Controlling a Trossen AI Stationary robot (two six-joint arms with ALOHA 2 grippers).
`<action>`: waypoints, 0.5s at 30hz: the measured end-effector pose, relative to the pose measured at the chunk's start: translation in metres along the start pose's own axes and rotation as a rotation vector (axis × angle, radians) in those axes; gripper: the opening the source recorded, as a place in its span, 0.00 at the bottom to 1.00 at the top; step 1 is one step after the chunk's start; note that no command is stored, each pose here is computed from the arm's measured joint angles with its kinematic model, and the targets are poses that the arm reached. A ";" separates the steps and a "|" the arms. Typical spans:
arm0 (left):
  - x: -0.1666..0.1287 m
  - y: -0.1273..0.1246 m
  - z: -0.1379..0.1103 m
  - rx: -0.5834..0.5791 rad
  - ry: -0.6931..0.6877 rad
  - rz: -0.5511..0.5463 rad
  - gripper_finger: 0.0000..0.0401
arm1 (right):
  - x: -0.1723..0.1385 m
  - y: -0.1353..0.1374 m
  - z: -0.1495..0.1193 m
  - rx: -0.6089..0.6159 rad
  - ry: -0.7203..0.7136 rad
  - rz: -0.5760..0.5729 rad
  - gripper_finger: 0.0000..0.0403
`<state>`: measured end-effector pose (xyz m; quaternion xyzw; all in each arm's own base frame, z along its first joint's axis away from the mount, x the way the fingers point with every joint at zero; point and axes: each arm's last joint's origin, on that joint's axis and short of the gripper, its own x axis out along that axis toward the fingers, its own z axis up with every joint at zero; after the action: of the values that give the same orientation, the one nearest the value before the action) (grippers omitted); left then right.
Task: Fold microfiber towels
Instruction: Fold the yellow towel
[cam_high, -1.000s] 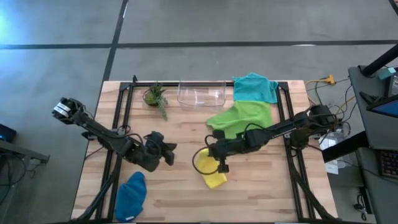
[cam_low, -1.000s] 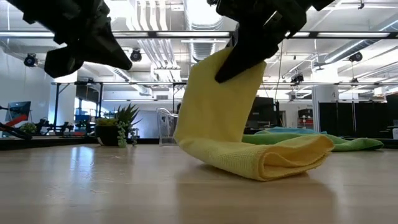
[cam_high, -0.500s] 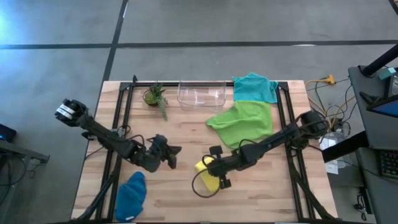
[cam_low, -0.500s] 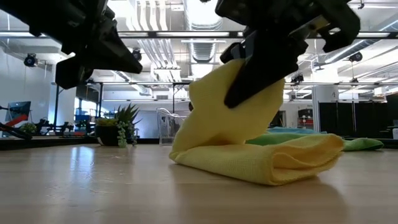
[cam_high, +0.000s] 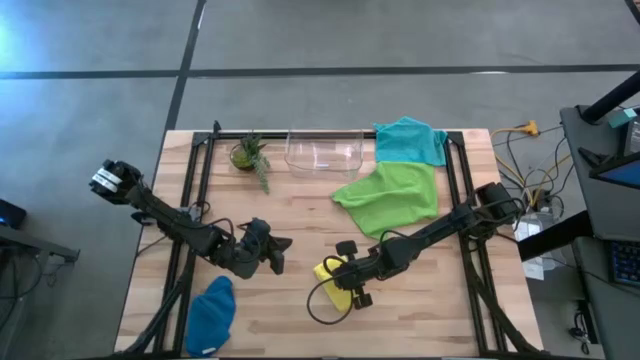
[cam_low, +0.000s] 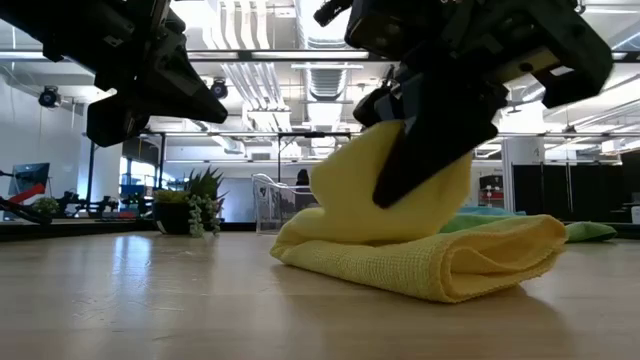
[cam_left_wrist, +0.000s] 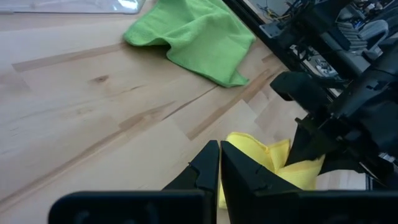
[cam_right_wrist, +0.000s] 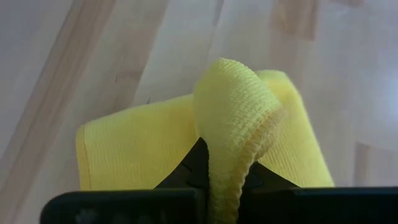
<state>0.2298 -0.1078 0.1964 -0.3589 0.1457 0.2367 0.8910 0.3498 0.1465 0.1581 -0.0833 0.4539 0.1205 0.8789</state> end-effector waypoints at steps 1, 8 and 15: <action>0.000 0.000 0.000 0.000 0.001 -0.001 0.00 | 0.001 0.000 -0.001 0.000 0.005 0.012 0.03; 0.000 0.000 0.000 0.012 0.002 -0.005 0.00 | 0.011 0.004 -0.006 0.045 0.040 0.114 0.03; 0.000 -0.001 0.000 0.006 0.000 -0.012 0.00 | 0.012 0.005 -0.006 0.094 0.047 0.154 0.17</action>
<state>0.2305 -0.1083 0.1975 -0.3572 0.1443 0.2309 0.8935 0.3506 0.1516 0.1444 -0.0098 0.4847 0.1642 0.8591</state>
